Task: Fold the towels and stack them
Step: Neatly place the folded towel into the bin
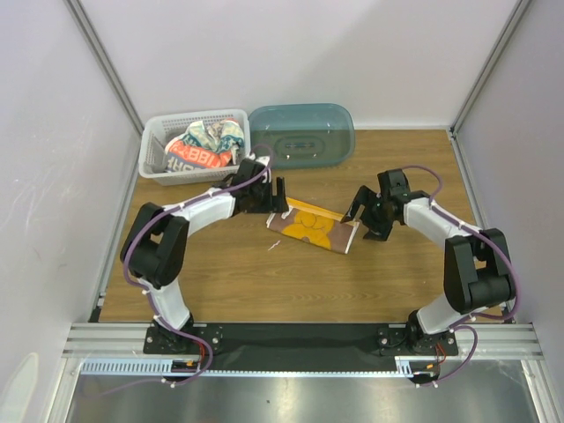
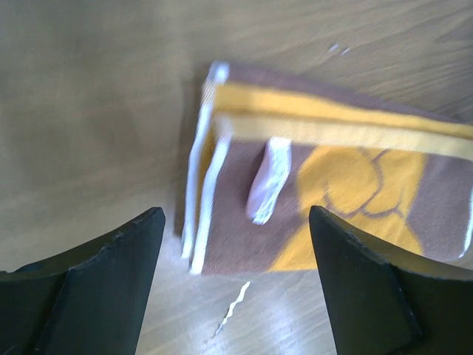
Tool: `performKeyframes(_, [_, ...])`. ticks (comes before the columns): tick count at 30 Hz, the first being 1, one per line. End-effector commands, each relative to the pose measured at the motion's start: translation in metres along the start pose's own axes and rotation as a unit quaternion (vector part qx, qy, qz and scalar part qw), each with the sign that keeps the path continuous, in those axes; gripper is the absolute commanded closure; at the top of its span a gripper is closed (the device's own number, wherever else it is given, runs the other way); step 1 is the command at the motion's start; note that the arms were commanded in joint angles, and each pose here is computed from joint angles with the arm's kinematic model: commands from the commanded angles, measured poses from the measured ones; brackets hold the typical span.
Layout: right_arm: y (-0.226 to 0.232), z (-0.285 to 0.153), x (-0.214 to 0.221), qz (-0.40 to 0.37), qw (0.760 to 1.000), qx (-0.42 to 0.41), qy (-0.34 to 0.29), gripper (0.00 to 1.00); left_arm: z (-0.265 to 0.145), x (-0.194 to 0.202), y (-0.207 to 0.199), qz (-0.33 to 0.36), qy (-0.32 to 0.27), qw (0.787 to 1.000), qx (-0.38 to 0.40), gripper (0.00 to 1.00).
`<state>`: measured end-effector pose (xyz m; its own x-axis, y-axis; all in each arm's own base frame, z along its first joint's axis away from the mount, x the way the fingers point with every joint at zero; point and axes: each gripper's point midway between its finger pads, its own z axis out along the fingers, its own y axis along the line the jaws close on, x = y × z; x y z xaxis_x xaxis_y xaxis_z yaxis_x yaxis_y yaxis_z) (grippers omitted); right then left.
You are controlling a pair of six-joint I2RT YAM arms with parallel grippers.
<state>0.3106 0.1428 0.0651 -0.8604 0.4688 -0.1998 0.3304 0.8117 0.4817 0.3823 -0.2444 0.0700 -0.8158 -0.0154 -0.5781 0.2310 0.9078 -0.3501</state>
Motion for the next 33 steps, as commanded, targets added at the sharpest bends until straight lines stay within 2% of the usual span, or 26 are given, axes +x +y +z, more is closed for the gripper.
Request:
performKeyframes(1, [0.019, 0.0, -0.017, 0.005, 0.999, -0.029, -0.046, 0.09, -0.013, -0.003, -0.006, -0.058, -0.039, 0.998, 0.006, 0.16])
performKeyframes(3, [0.015, 0.006, -0.013, 0.008, 0.999, -0.022, -0.038, 0.12, -0.01, -0.003, -0.004, -0.052, -0.052, 0.997, 0.008, 0.16])
performKeyframes(7, [0.004, 0.017, -0.005, 0.007, 1.0, -0.005, -0.03, 0.15, 0.003, -0.002, 0.0, -0.018, -0.053, 0.998, 0.01, 0.17])
performKeyframes(10, [0.004, 0.021, -0.004, 0.002, 1.0, -0.006, -0.029, 0.2, 0.01, -0.001, 0.0, -0.004, -0.046, 0.999, 0.013, 0.19])
performKeyframes(14, [0.003, 0.028, -0.002, 0.004, 1.0, -0.004, -0.019, 0.36, 0.02, 0.007, -0.001, -0.005, -0.033, 0.999, 0.021, 0.26])
performKeyframes(18, [0.004, 0.031, -0.004, 0.003, 1.0, -0.002, -0.016, 0.36, 0.027, 0.017, 0.002, -0.002, -0.02, 1.0, 0.015, 0.29])
performKeyframes(21, [0.004, 0.036, -0.002, 0.0, 1.0, 0.001, -0.007, 0.37, 0.032, 0.021, 0.003, 0.002, -0.012, 1.0, 0.011, 0.38])
performKeyframes(22, [0.003, 0.038, -0.002, 0.0, 1.0, 0.003, -0.004, 0.38, 0.034, 0.022, 0.004, 0.001, -0.009, 1.0, 0.01, 0.44])
performKeyframes(26, [0.001, 0.046, -0.002, -0.006, 1.0, 0.01, 0.005, 0.6, 0.043, 0.027, 0.003, 0.003, -0.001, 1.0, 0.006, 0.62])
performKeyframes(27, [0.0, 0.048, -0.004, -0.009, 1.0, 0.014, 0.004, 0.62, 0.045, 0.026, 0.002, 0.004, -0.002, 1.0, 0.005, 0.65])
performKeyframes(28, [0.0, 0.05, -0.006, -0.012, 1.0, 0.015, 0.004, 0.66, 0.048, 0.027, 0.002, 0.005, 0.0, 1.0, 0.003, 0.75])
performKeyframes(29, [0.0, 0.051, -0.007, -0.015, 1.0, 0.018, 0.004, 0.75, 0.049, 0.027, 0.003, 0.005, 0.001, 1.0, 0.001, 0.81])
performKeyframes(30, [-0.002, 0.052, -0.01, -0.02, 1.0, 0.022, 0.0, 0.81, 0.051, 0.026, 0.004, 0.005, -0.001, 1.0, -0.004, 0.91])
performKeyframes(31, [-0.001, 0.052, -0.013, -0.023, 0.999, 0.026, 0.0, 0.88, 0.053, 0.026, 0.006, 0.004, -0.001, 1.0, -0.007, 0.96])
performKeyframes(32, [0.001, 0.051, -0.017, -0.026, 0.999, 0.027, -0.005, 0.92, 0.053, 0.024, 0.006, 0.006, -0.003, 1.0, -0.01, 1.0])
performKeyframes(33, [0.001, 0.049, -0.022, -0.039, 0.999, 0.032, -0.012, 0.95, 0.052, 0.02, 0.007, 0.007, -0.009, 1.0, -0.015, 1.0])
